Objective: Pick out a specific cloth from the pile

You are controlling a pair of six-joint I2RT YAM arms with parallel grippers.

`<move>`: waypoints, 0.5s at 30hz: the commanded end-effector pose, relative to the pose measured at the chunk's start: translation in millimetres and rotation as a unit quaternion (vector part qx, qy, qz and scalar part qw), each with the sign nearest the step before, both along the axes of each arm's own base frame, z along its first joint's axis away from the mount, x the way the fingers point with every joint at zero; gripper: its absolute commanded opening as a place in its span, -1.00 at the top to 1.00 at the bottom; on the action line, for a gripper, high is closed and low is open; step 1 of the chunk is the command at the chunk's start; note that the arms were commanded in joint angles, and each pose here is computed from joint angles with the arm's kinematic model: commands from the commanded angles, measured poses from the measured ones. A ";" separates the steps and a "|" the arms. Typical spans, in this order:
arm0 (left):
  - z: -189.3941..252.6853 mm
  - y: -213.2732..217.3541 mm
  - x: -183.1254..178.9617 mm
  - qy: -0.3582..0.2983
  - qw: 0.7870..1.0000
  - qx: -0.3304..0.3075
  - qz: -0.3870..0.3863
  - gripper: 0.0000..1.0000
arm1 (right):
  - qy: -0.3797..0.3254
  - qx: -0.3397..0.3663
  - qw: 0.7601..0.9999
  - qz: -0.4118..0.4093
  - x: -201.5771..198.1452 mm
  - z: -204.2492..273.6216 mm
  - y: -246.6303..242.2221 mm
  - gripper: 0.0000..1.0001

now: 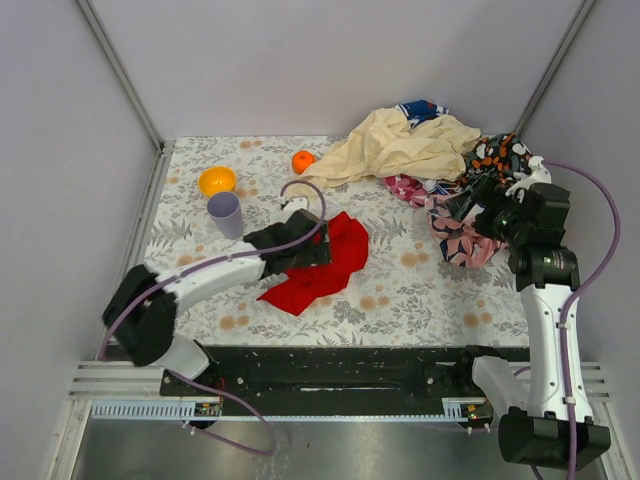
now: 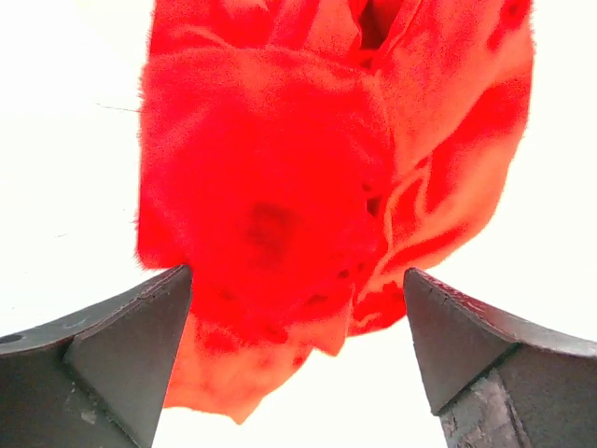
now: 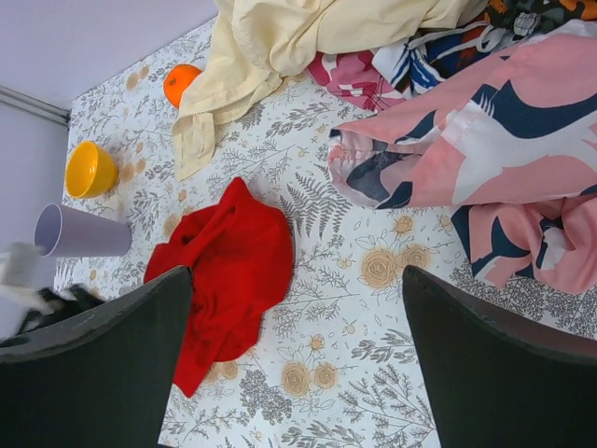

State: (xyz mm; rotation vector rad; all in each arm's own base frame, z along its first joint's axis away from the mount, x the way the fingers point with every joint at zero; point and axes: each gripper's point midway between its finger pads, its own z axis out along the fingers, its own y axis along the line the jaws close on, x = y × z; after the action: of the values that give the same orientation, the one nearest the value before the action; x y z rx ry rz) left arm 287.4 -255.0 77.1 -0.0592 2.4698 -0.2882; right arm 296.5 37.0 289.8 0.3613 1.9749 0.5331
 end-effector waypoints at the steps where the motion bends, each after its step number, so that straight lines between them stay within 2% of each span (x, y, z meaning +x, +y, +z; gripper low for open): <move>1: 119.0 38.3 -6.9 -0.102 0.994 -0.020 0.015 -0.98 | 0.010 0.001 1.000 -0.005 -10.2 -5.5 0.8 -0.99; 8: 191.5 129.2 -55.2 -0.155 0.982 -0.008 0.108 -0.98 | -0.032 -0.022 0.999 -0.034 -20.8 3.8 -9.5 -0.99; 15: 204.2 186.1 -85.2 -0.184 0.966 -0.008 0.183 -0.98 | -0.036 -0.027 0.998 -0.033 -20.1 3.0 -10.2 -0.99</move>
State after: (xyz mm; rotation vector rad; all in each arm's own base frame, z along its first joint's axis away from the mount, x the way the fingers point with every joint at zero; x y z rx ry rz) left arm 215.9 -107.8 294.3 -0.3388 2.0352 -0.3044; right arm 271.0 28.7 287.4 0.3905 1.9288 0.4635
